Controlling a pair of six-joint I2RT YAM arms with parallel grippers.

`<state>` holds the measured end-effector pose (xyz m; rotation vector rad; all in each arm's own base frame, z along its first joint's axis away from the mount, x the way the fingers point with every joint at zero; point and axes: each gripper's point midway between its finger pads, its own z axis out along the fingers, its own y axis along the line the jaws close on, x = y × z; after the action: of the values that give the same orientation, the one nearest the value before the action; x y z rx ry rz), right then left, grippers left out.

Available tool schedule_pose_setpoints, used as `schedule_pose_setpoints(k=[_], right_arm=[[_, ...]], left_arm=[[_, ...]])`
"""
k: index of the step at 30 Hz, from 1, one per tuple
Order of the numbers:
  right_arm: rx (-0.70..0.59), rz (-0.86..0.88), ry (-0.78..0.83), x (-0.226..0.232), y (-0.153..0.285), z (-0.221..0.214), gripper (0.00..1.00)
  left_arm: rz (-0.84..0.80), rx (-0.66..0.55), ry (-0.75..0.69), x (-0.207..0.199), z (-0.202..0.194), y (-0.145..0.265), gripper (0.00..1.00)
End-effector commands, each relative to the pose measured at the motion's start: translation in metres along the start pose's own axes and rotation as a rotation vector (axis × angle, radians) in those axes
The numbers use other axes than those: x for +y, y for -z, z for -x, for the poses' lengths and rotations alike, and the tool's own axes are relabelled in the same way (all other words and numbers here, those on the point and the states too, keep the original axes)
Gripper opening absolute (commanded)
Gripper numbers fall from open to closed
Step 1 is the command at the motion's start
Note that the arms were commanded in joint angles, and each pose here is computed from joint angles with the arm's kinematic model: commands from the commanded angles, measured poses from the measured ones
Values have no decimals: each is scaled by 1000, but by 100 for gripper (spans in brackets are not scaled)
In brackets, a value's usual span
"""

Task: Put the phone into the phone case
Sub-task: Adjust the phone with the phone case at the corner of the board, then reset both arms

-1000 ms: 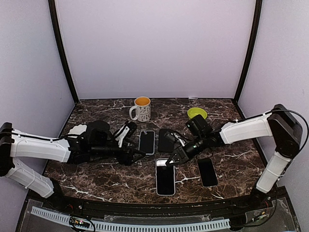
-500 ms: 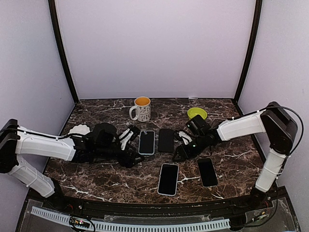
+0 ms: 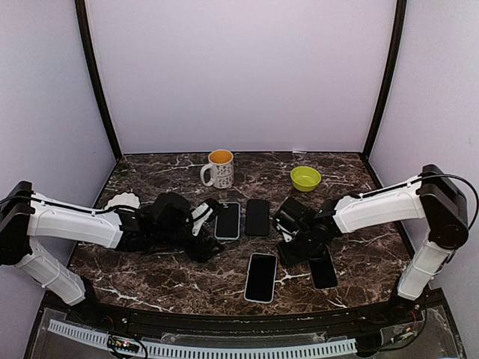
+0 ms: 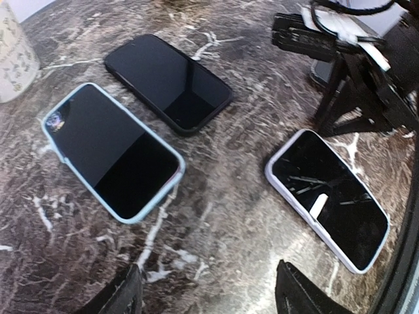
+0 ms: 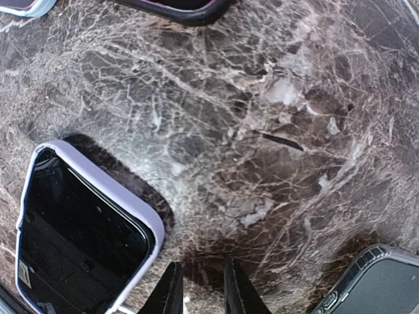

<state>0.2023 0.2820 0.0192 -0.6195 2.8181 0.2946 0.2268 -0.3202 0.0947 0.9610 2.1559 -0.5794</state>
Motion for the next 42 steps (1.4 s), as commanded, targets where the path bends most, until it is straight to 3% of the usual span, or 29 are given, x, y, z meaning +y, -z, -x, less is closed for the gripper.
schedule_pose_setpoints(k=[1,12,16,17,19,21,23,27,31,34,37,42], right_arm=[[30,-88,-26,-3,-12,-8,22],[-75,17,-17,26,10,28,20],[-135,-8,-11,14,30,51,24],[-169,-31,-14,4,40,62,28],[-283,-72,-32,-29,67,94,48],[-453,-84,-52,-61,104,132,64],[-639,-113,-68,-94,148,163,74],[-918,-191,-139,-166,212,184,98],[-1088,-300,-278,-247,246,155,98],[-1231,-430,-377,-286,253,116,99],[-1314,-532,-365,-297,234,75,98],[-1326,-613,-432,-312,209,40,98]], left_arm=[[95,30,-7,15,4,1,72],[193,84,15,36,-4,4,72],[230,71,59,51,5,12,73],[247,66,69,56,9,16,74],[292,45,97,73,26,28,76],[333,2,117,91,50,45,80],[374,-62,153,115,72,62,84],[558,-163,284,194,93,111,89],[807,-294,353,266,82,164,92],[932,-389,344,294,63,188,94],[998,-431,274,307,35,191,95],[965,-362,266,318,-8,167,96]])
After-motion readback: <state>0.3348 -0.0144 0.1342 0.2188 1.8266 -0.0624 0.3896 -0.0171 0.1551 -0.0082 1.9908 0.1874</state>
